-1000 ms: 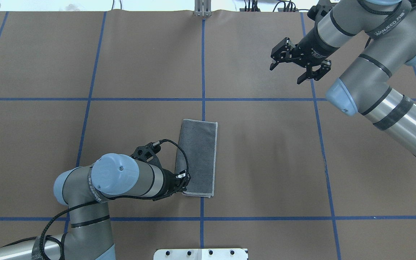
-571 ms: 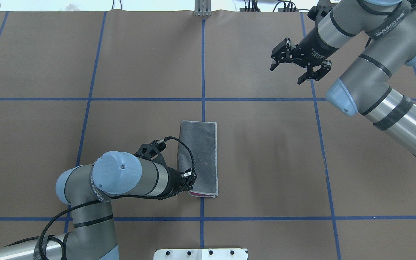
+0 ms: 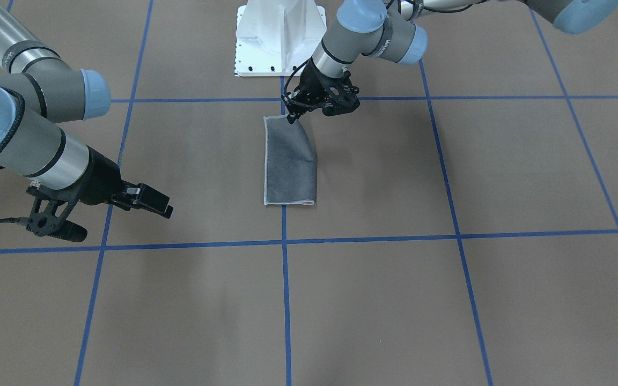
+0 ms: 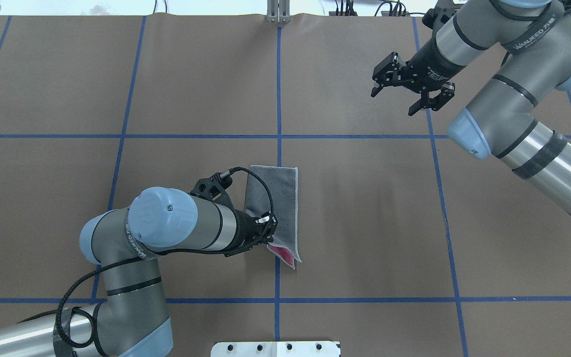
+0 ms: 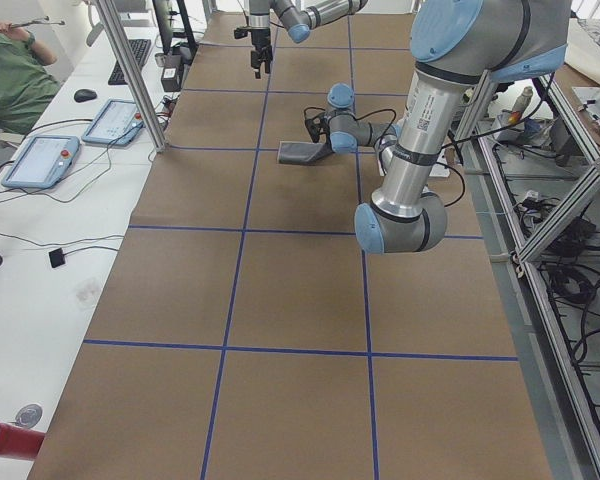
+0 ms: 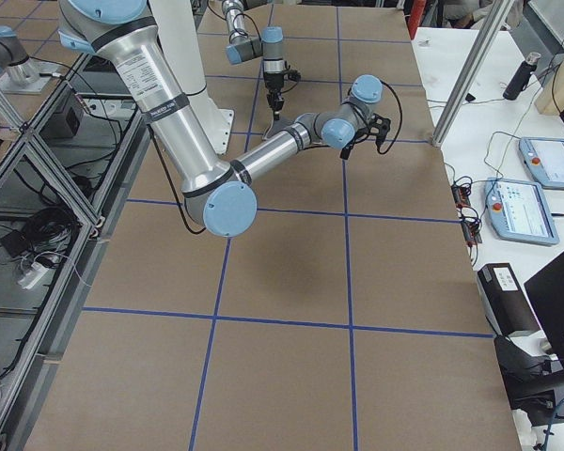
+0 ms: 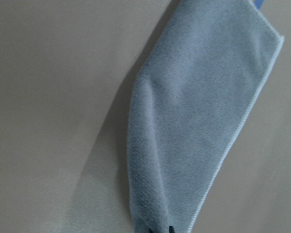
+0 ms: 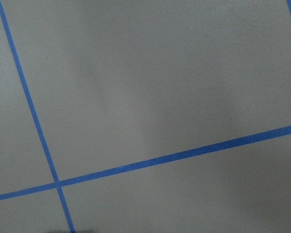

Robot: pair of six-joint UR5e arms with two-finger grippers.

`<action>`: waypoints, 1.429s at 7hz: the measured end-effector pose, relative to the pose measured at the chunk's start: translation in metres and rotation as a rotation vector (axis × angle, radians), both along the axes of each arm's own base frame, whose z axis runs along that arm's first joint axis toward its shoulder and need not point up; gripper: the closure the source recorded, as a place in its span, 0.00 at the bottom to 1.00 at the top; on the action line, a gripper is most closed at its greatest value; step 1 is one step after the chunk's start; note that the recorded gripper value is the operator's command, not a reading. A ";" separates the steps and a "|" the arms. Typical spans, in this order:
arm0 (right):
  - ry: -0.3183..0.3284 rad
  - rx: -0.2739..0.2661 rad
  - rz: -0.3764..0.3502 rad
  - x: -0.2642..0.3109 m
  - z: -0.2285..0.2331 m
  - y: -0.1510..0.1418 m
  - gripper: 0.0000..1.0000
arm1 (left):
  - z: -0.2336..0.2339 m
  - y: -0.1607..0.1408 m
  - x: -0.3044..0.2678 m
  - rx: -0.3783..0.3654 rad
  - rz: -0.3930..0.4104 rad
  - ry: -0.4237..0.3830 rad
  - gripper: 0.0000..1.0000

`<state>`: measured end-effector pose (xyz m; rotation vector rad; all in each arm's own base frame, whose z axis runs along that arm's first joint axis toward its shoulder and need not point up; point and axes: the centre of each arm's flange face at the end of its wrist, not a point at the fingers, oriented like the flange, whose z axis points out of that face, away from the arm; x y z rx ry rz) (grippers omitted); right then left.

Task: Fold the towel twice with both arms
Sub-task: 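Lift the near strip end and fold it over toward the far end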

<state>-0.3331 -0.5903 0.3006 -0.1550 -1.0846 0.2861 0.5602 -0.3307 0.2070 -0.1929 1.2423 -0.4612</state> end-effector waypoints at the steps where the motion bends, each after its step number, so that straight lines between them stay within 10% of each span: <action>1: 0.000 0.001 -0.001 0.000 0.000 0.000 0.00 | -0.009 -0.015 -0.008 0.005 -0.024 0.014 1.00; 10: 0.003 0.010 -0.005 -0.002 0.000 -0.001 0.00 | -0.023 -0.083 -0.021 -0.001 -0.128 0.021 1.00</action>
